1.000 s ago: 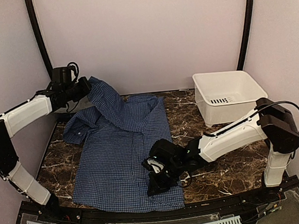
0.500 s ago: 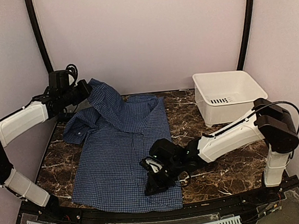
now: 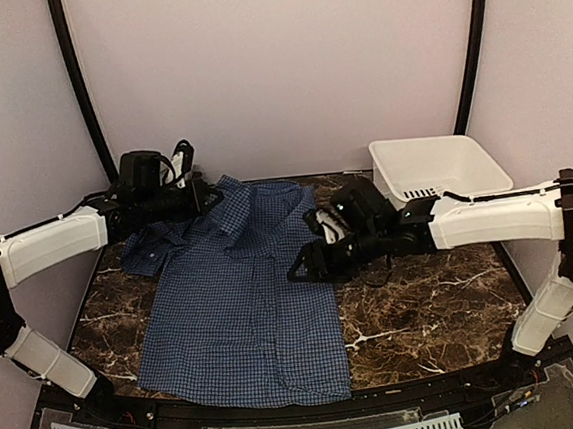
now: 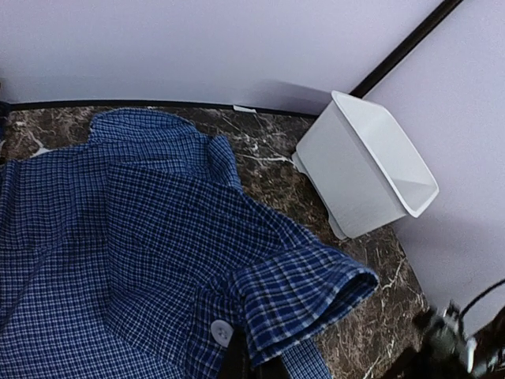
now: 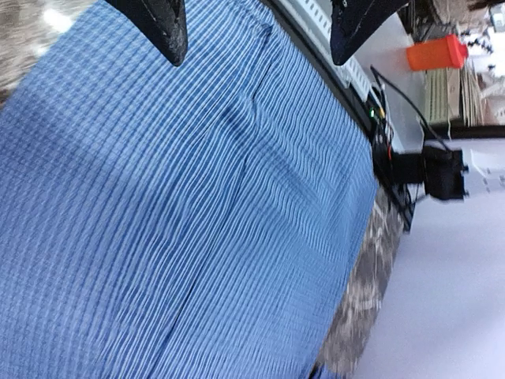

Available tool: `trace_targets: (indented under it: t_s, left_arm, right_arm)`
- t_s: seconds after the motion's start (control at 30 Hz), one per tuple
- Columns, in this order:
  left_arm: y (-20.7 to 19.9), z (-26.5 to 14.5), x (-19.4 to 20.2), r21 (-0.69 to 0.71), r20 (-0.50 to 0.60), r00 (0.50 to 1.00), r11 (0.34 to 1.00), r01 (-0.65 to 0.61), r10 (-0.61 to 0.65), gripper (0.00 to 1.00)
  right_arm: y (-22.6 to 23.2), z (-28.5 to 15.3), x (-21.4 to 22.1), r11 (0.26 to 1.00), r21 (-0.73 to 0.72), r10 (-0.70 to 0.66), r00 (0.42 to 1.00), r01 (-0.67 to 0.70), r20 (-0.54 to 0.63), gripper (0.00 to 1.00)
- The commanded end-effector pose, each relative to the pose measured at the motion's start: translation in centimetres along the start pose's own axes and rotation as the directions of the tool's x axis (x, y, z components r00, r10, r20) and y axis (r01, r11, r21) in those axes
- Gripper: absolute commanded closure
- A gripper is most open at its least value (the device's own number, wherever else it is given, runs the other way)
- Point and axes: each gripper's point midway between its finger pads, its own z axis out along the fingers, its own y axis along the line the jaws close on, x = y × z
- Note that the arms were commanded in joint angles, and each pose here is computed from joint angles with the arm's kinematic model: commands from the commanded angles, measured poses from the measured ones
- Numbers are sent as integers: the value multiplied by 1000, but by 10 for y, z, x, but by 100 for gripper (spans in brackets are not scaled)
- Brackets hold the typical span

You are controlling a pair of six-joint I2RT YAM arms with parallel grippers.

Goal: Fold and stack the long sleeve shirts
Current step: Fold the sleeve of the 1/3-folded shirt.

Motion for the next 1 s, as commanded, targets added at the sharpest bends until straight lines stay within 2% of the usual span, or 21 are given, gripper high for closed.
trace_targets:
  t_s: [0.0, 0.13, 0.3, 0.63, 0.77, 0.97]
  left_arm:
    - [-30, -3, 39, 117, -127, 990, 992, -47, 62, 100]
    - [-41, -3, 76, 154, -230, 971, 987, -36, 71, 100]
    - [-65, -6, 126, 232, -376, 915, 971, -58, 145, 100]
    - [-94, 9, 213, 284, -587, 777, 957, -64, 226, 100]
    - [-106, 17, 235, 300, -627, 732, 950, -89, 266, 100]
    - [-121, 19, 253, 329, -652, 691, 938, -113, 312, 99]
  right_arm:
    - [-43, -68, -85, 986, 161, -12, 961, -34, 277, 40]
    - [-62, -96, -135, 973, 226, -38, 927, -51, 373, 39]
    - [-75, -95, -165, 963, 267, -74, 923, -32, 377, 40]
    - [-97, -69, -139, 966, 258, -45, 954, -34, 295, 40]
    - [-102, -69, -127, 965, 256, -29, 957, -49, 290, 41]
    - [-107, -73, -116, 962, 267, -21, 958, -59, 287, 41]
